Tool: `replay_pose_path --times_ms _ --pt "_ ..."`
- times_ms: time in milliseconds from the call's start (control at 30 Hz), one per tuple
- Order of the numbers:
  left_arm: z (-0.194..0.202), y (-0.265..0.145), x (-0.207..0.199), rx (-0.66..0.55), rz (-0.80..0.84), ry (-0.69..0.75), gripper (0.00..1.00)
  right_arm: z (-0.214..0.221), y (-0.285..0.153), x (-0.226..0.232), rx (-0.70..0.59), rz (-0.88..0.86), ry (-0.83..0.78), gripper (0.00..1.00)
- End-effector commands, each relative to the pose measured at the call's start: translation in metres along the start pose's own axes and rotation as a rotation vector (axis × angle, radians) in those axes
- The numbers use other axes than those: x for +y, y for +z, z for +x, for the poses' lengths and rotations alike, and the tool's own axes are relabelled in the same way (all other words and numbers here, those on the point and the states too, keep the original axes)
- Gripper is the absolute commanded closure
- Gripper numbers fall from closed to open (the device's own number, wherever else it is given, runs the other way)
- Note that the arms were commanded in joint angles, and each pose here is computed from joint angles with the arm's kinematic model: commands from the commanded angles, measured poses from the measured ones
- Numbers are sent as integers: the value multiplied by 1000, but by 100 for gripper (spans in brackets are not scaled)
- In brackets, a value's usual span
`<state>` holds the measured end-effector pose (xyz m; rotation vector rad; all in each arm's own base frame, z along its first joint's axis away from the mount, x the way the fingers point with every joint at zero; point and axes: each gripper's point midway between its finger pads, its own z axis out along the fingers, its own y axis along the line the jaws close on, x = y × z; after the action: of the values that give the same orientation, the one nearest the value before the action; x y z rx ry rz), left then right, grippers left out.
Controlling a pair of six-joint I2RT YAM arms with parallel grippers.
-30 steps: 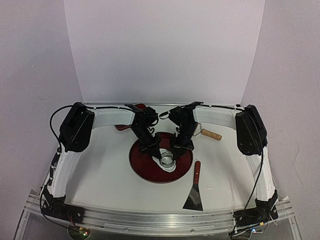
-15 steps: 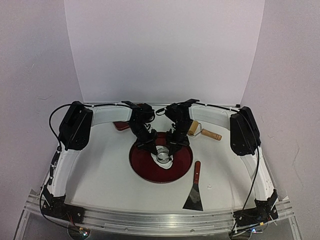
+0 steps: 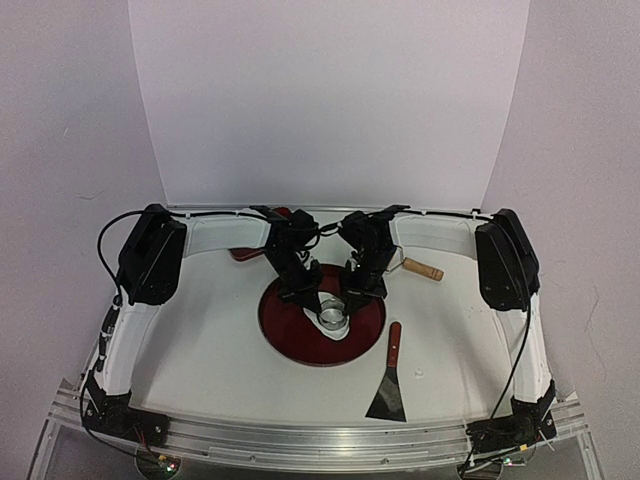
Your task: Roll out the dumpling wrappers from the dough
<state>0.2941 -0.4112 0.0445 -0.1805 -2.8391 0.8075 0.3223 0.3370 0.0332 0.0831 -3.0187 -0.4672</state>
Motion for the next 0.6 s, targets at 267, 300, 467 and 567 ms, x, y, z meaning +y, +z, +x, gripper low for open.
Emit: replay_pose_path --times_ms 267,300,467,567 --pt "12 10 74 13 -302 -82 100 -29 12 -13 -79 82 15 100" --pt "11 11 73 12 -298 -78 100 -30 11 -13 -88 87 12 100" --pt "8 13 69 6 -276 -70 100 -32 4 -12 -108 88 6 100" --pt "9 11 63 2 -255 -63 100 -31 1 -12 -109 85 12 100"
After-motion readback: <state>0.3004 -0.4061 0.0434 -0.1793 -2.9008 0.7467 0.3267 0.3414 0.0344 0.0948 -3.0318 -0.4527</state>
